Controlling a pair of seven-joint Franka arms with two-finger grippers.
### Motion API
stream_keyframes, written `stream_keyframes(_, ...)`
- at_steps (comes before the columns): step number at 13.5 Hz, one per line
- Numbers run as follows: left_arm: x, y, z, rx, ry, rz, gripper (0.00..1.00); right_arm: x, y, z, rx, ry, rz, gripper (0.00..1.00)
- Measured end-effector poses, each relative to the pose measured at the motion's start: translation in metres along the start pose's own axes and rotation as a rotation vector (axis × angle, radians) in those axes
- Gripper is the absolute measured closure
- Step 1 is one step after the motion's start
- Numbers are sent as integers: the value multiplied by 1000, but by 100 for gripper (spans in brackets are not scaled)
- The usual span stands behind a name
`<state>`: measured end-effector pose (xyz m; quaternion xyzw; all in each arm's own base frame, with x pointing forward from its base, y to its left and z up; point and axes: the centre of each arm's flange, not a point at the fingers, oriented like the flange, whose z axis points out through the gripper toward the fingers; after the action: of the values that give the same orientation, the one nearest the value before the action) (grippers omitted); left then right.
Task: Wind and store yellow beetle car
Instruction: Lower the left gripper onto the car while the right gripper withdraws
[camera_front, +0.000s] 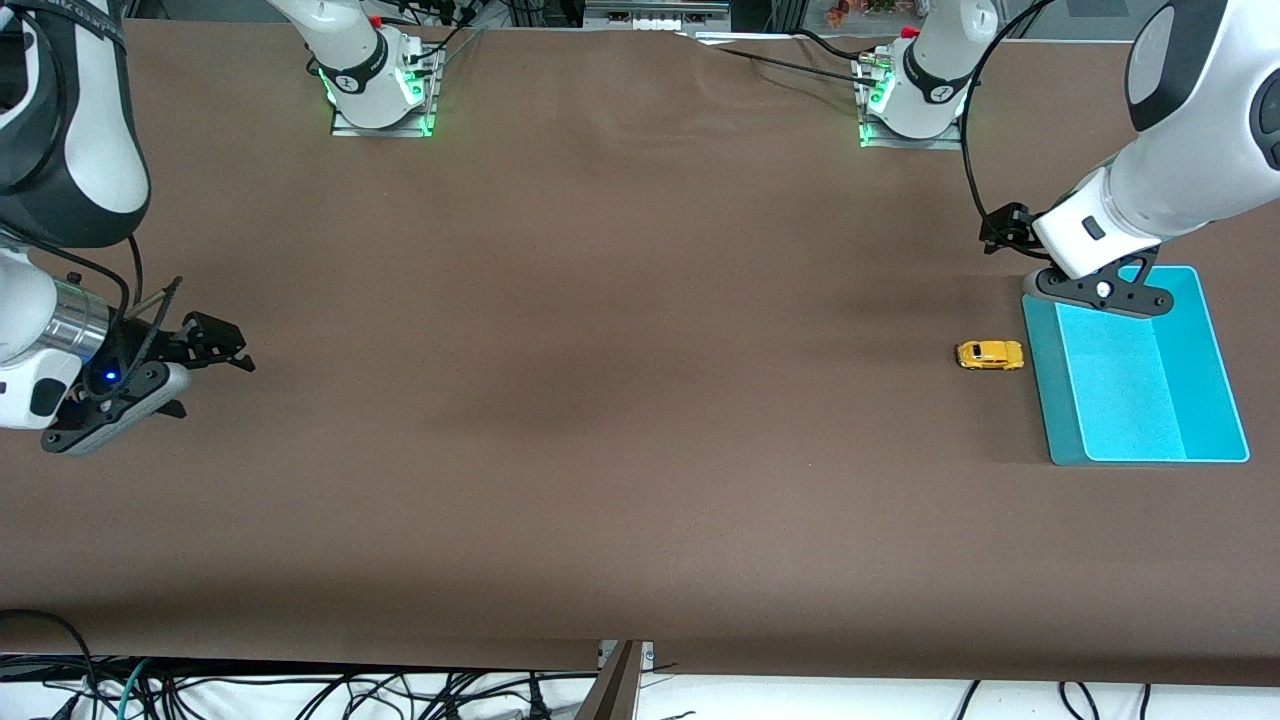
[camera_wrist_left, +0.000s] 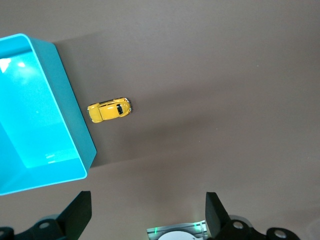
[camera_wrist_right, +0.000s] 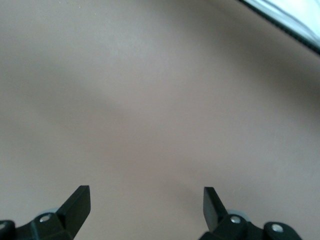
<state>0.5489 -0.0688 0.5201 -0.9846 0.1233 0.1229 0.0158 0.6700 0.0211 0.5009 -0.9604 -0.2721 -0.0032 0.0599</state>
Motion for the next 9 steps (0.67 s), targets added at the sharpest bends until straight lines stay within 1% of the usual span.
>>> stream_keyframes(2, 2, -7, 5, -5, -9, 105, 0, -2, -10, -14, 14, -39, 111, 0)
stream_keyframes(3, 4, -14, 9, -11, -16, 157, 0, 0, -17, -18, 3, -55, 132, 0)
stream_keyframes(4, 6, -20, 14, -17, -25, 214, 0, 4, -25, -24, -22, -59, 135, 0)
stream_keyframes(6, 11, -29, 29, -35, -52, 355, 0, 5, -34, -38, -75, -53, 134, 0)
stream_keyframes(8, 17, -35, 52, -65, -96, 477, 0, -3, -29, -62, -117, -18, 152, 0)
stream_keyframes(9, 19, -38, 64, -81, -117, 522, 0, -8, -25, -72, -149, -10, 160, 0)
